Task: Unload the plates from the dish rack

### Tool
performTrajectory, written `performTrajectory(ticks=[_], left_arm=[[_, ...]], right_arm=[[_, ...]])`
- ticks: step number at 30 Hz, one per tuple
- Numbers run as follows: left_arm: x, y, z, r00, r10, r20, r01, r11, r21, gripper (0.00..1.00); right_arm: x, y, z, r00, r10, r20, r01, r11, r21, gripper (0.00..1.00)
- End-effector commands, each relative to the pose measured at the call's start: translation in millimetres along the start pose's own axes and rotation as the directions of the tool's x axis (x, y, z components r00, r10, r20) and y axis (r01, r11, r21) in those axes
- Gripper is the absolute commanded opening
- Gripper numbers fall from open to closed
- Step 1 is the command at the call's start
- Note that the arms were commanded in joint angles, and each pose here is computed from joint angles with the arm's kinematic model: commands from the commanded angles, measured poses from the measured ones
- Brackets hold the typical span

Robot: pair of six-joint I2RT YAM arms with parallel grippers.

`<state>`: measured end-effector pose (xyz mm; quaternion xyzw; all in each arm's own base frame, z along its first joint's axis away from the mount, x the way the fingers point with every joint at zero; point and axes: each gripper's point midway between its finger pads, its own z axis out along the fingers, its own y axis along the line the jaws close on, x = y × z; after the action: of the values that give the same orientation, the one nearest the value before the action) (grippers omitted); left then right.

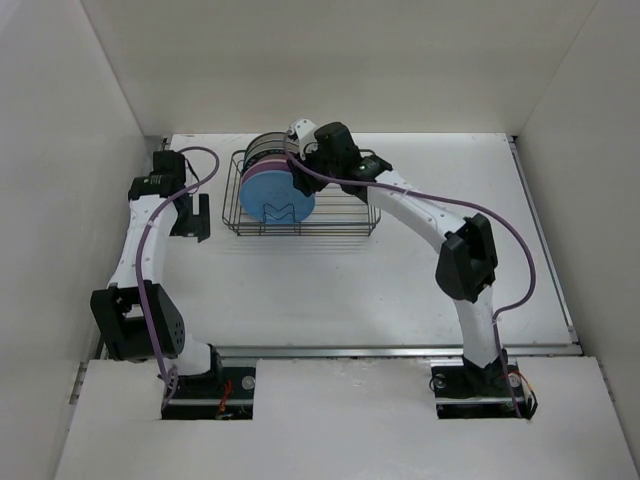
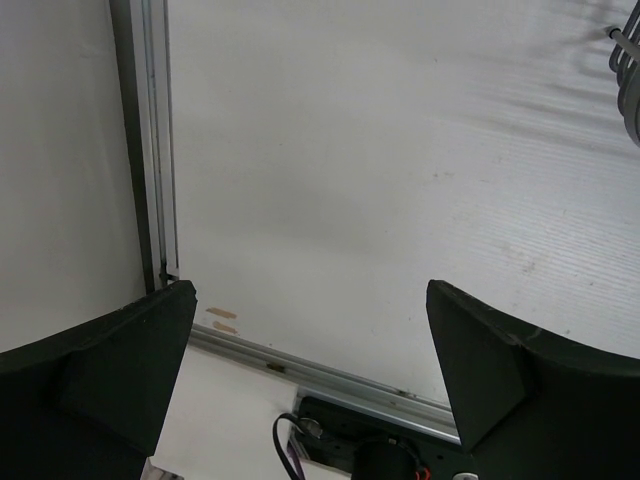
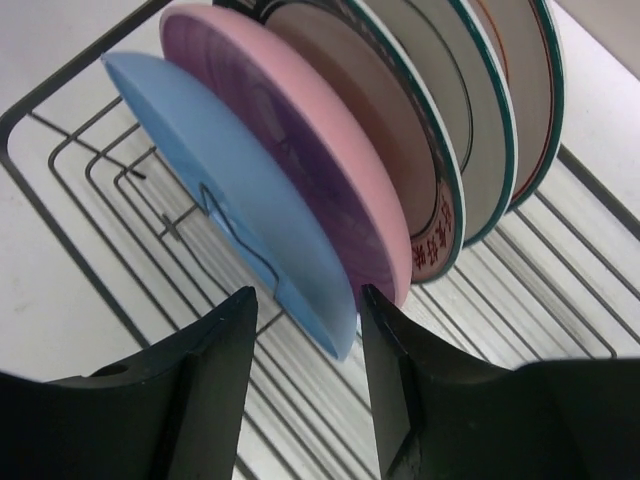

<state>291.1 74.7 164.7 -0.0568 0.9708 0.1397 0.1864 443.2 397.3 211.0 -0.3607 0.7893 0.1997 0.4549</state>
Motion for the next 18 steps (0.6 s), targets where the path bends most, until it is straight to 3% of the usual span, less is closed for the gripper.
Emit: performTrajectory(ticks=[1, 6, 7, 9, 12, 13, 18], left_arm=[[-14.8, 7.3, -12.1, 0.999, -0.016, 0.042, 0.017, 1.000, -0.016, 1.00], [-14.4, 6.3, -9.5, 0.999, -0.023, 0.033, 0.024, 1.000, -0.016, 1.00], [-14.4, 6.3, -9.5, 0.999, -0.023, 0.033, 0.024, 1.000, -0.016, 1.00], [-14.5, 4.7, -9.5, 0.999, -0.023, 0.033, 0.023, 1.000, -0.007, 1.00], [-14.5, 2.7, -9.5, 0.999, -0.032, 0.033, 0.032, 0.999, 0.003, 1.00], [-14.5, 2.6, -9.5, 0.999, -0.032, 0.033, 0.032, 0.999, 0.003, 1.00], [-15.1, -0.1, -12.1, 0.999, -0.035, 0.042, 0.034, 0.999, 0.023, 1.00]], right_arm=[[-24.5, -3.1, 15.3, 0.996, -0.016, 0.090, 0.015, 1.000, 0.011, 0.51], [-18.4, -3.5, 22.9, 0.996, -0.016, 0.088, 0.015, 1.000, 0.011, 0.27], [-14.7, -3.1, 24.9, 0.996, -0.006, 0.085, 0.005, 1.000, 0.010, 0.26], [-8.4, -14.3, 26.9, 0.996, -0.007, 0.087, 0.000, 0.997, 0.076, 0.16], [-28.0, -28.7, 12.7, 0.988, -0.028, 0.155, 0.003, 0.987, 0.161, 0.07], [-35.0, -30.0, 4.4, 0.984, -0.031, 0.178, 0.000, 0.985, 0.172, 0.00], [-69.0, -40.3, -23.7, 0.962, -0.118, 0.248, 0.057, 0.969, 0.240, 0.00]])
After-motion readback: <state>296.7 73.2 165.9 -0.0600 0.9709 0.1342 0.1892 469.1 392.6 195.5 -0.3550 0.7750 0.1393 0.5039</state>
